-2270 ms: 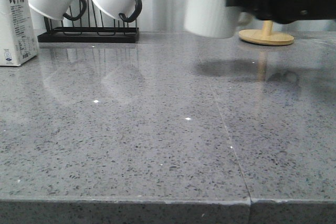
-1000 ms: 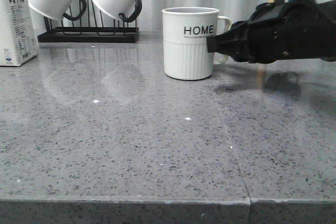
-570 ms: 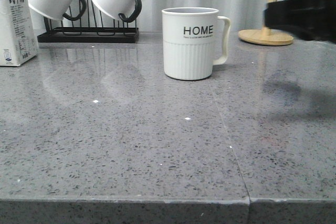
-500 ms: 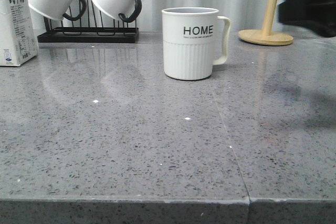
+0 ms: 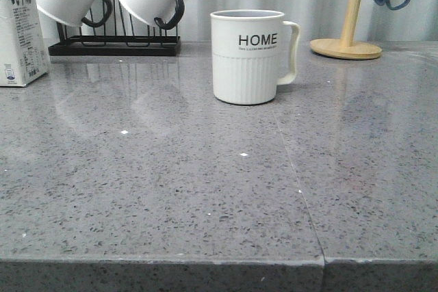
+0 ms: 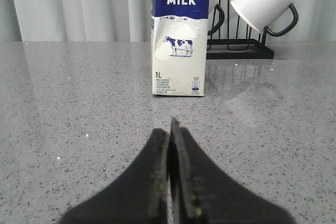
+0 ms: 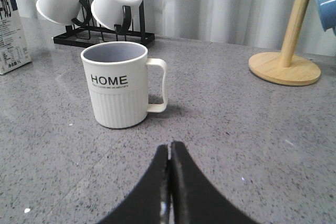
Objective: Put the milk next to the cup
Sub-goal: 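Release the mug and withdraw the right gripper, then reach the left gripper to the milk carton and grasp it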
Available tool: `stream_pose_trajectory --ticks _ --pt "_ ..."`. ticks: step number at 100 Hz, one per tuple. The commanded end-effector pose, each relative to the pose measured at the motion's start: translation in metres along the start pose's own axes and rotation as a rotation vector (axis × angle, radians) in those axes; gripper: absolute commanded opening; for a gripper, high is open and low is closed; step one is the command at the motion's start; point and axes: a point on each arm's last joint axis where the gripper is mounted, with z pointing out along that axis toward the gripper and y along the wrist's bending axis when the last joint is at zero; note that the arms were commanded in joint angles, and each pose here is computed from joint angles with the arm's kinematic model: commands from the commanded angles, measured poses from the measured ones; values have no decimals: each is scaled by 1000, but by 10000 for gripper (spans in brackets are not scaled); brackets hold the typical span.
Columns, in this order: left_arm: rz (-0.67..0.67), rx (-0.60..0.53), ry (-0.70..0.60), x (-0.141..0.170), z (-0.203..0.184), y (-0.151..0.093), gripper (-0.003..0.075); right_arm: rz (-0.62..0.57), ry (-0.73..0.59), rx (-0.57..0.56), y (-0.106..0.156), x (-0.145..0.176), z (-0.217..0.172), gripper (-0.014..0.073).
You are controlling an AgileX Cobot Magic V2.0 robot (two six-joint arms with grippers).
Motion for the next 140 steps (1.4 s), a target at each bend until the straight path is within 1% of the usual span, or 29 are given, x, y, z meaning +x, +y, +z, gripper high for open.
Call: stream_pose_trajectory --ticks 1,6,16,22,28,33,40,52,58,68,77,82,89,93,94,96,97,98,99,100,101,103,104,106,111,113,116,131,140 --pt "-14 -10 -55 11 1 1 -20 -6 -79 -1 0 -14 -9 -66" --pt "-14 -10 -62 10 0 1 -20 -7 -87 2 0 -14 -13 -66" --pt "-17 -12 -138 -1 -1 1 -20 -7 -96 4 0 -15 -17 -66" --pt "-17 -10 -170 -15 -4 1 -20 -7 -100 3 0 -15 -17 -66" --pt "-15 -8 -171 -27 -6 0 -20 -7 -100 3 0 -15 -17 -66" --pt "-15 -5 -177 -43 -8 0 -20 -7 -100 3 0 -15 -17 -66" --pt "-14 0 -153 -62 -10 -1 -20 -7 -100 3 0 -15 -17 -66" --pt "-7 3 -58 -89 -2 -2 -20 -7 -100 3 0 -15 -17 -66" --pt "-6 4 -6 -98 7 -2 -20 -7 -100 3 0 -15 -17 -66" --pt "-7 2 42 -115 26 -2 -20 -7 -100 3 0 -15 -17 -66" --pt "-8 1 104 -123 46 -2 -12 -7 -100 3 0 -15 -17 -66" --pt "-2 0 138 -126 58 -2 26 -7 -100 3 0 -15 -17 -66" --pt "0 -1 178 -127 76 -2 144 -7 -100 3 0 -15 -17 -66" --pt "0 -3 188 -127 86 -1 250 -7 -100 3 0 -15 -17 -66" --pt "0 -3 187 -127 87 -1 290 -7 -100 3 0 -15 -17 -66" --pt "0 -5 187 -127 92 -1 332 -7 -100 3 0 -15 -17 -66" --pt "-3 -5 191 -126 95 -1 375 -7 -100 3 0 -15 -17 -66" --pt "-5 -6 181 -127 97 -1 395 -7 -100 3 0 -15 -17 -66" --pt "-5 -6 183 -126 100 -1 437 -7 -100 3 0 -15 -17 -66" --pt "-9 -7 170 -127 101 -1 458 -7 -100 3 0 -15 -17 -66" --pt "-10 -8 167 -127 103 -1 498 -7 -100 3 0 -15 -17 -66" --pt "-13 -10 155 -127 107 -1 535 -7 -100 3 0 -15 -17 -66" --pt "-12 -11 156 -127 110 -1 569 -7 -100 3 0 -15 -17 -66" --pt "-12 -13 148 -126 114 0 614 -7 -100 3 0 -15 -17 -66" --pt "-12 -16 123 -127 123 0 686 -7 -100 3 0 -15 -17 -66" --pt "-12 -17 111 -129 125 0 702 -7 -100 3 0 -15 -17 -66" --pt "-16 -19 113 -129 131 1 706 -7 -100 3 0 -15 -17 -66" --pt "-30 -17 108 -133 154 0 673 -7 -100 3 0 -15 -17 -66" --pt "-25 18 103 -135 166 -9 671 -7 -100 3 0 -15 -17 -66"
